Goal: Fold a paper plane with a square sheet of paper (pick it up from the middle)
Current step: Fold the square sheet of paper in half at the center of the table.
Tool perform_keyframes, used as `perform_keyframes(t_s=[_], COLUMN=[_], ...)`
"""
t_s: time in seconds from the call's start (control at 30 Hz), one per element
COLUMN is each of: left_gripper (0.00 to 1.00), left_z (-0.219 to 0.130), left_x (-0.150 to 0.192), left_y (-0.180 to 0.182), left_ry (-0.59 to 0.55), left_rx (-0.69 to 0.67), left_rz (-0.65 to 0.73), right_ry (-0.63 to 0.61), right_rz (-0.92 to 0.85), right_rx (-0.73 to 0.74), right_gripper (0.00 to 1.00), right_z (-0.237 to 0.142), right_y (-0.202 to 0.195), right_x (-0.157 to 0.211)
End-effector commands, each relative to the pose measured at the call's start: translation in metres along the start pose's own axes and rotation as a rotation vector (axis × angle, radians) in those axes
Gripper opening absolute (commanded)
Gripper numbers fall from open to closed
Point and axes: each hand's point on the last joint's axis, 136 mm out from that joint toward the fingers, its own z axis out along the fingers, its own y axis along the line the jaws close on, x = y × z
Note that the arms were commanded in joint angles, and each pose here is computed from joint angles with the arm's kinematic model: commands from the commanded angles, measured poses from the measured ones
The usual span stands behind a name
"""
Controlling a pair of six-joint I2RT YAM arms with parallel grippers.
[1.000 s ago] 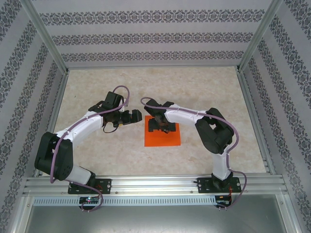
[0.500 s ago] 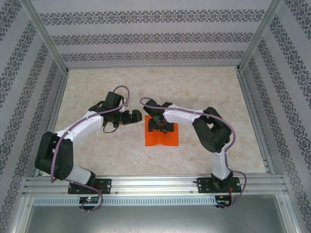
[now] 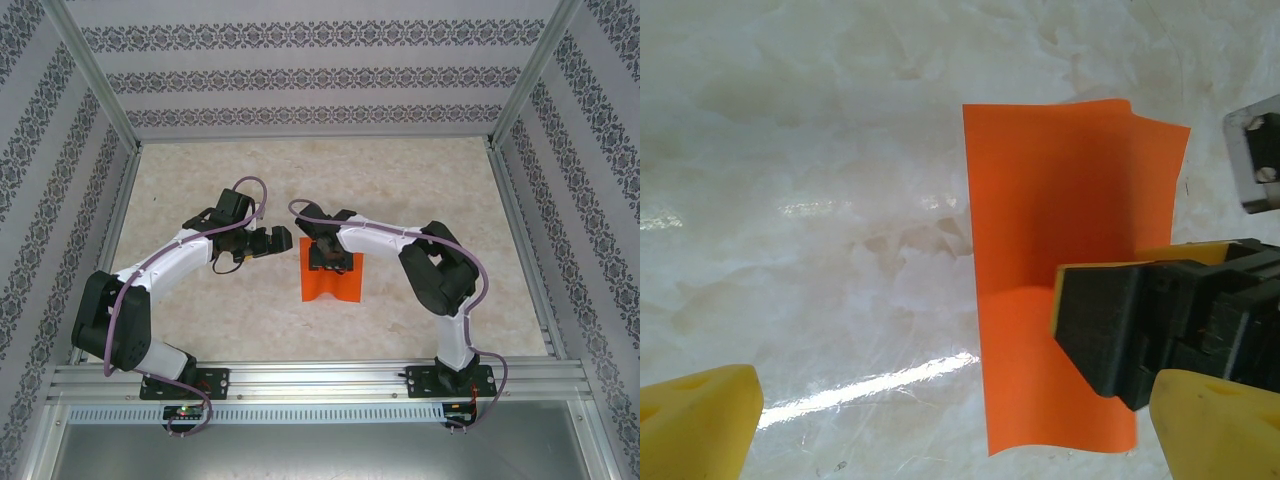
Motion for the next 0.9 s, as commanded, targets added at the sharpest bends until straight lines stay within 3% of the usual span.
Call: perform_keyframes(t_s=[0.0, 0.17, 0.37, 0.63, 0.87], left_gripper=[1.0, 1.0, 1.0, 1.0, 1.0], left_z=[-0.006, -0.007, -0.01, -0.017, -0.014], left_x=[-0.01, -0.008, -0.009, -0.01, -0.01], left_y=[-0.005, -0.004, -0.005, -0.008, -0.014], left_ry=[-0.034, -0.03, -0.036, -0.046, -0.029], left_rx=[0.007, 0.003, 0.0, 0.004, 0.031], left_rz=[0.012, 0.009, 0.008, 0.008, 0.01], right_ry=[-0.09, -0.113, -0.155, -0.244, -0.25], right_rz=[0.034, 0.063, 0.097, 0.209, 0.321], right_rx=[-0.069, -0.13, -0.233, -0.624, -0.65], right_gripper=[0.57, 0.37, 0.37, 0.38, 0.39], right_z=[-0.033, -0.046, -0.068, -0.11, -0.078], right_y=[0.008, 0.009, 0.019, 0.052, 0.032], right_x=[-0.013, -0.014, -0.018, -0.029, -0.019])
